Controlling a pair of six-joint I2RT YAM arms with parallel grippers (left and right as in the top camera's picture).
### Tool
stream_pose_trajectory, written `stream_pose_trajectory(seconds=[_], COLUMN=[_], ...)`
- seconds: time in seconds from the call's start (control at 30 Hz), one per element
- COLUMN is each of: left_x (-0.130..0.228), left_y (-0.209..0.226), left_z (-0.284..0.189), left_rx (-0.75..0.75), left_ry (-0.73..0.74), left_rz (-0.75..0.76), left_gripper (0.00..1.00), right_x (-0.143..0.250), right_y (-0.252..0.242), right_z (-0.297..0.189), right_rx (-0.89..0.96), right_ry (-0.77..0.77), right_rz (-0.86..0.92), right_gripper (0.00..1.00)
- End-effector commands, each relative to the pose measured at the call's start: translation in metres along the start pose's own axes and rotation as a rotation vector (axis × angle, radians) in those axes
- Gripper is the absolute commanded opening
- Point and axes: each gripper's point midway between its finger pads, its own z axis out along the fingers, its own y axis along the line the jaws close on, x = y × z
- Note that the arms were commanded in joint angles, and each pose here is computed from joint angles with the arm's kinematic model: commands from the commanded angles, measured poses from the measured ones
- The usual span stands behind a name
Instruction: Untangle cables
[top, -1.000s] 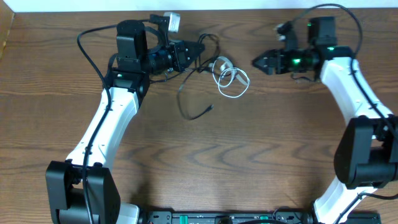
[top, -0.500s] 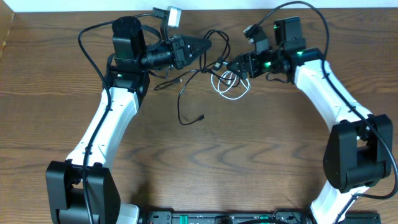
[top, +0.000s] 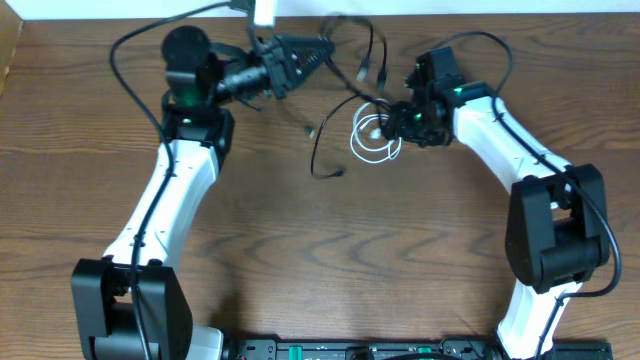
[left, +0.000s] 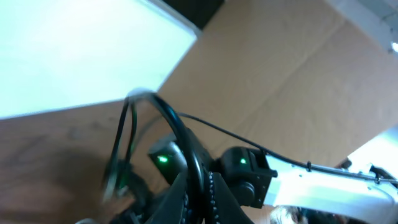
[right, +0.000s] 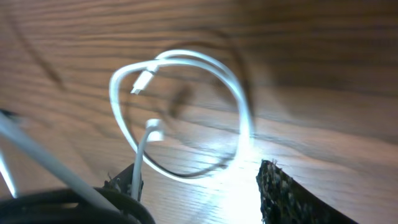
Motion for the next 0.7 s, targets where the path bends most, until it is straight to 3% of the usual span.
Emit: stream_pose_trajectory(seconds=[0.0,0.47,0.6,0.67], left_x=[-0.043,-0.059,-0.058,-0.053], left_y=[-0.004,0.015,0.018,0.022], left_z=[-0.030,-0.062,-0.062,-0.060], left_rx=[-0.038,-0.104,-0.110,-0.122], left_ry=[-0.121,-0.174,-0.169,-0.157], left_rz=[-0.016,-0.034,-0.052,-0.079], left_gripper=[0.07,0.07,0.08,0.07], right_x=[-0.015,-0.021,-0.023,-0.023], right_y=[-0.064,-0.182,-0.163,-0.132], right_z=[-0.009,-0.046,-0.041,-0.036], right_rx=[0.187,0.372,0.222,0.051], right_ry=[-0.050,-0.031,-0.004,0.010], right_rz=[0.143,0.211,0.081,-0.034], right_gripper=[0.54,0.56,0.59,0.53])
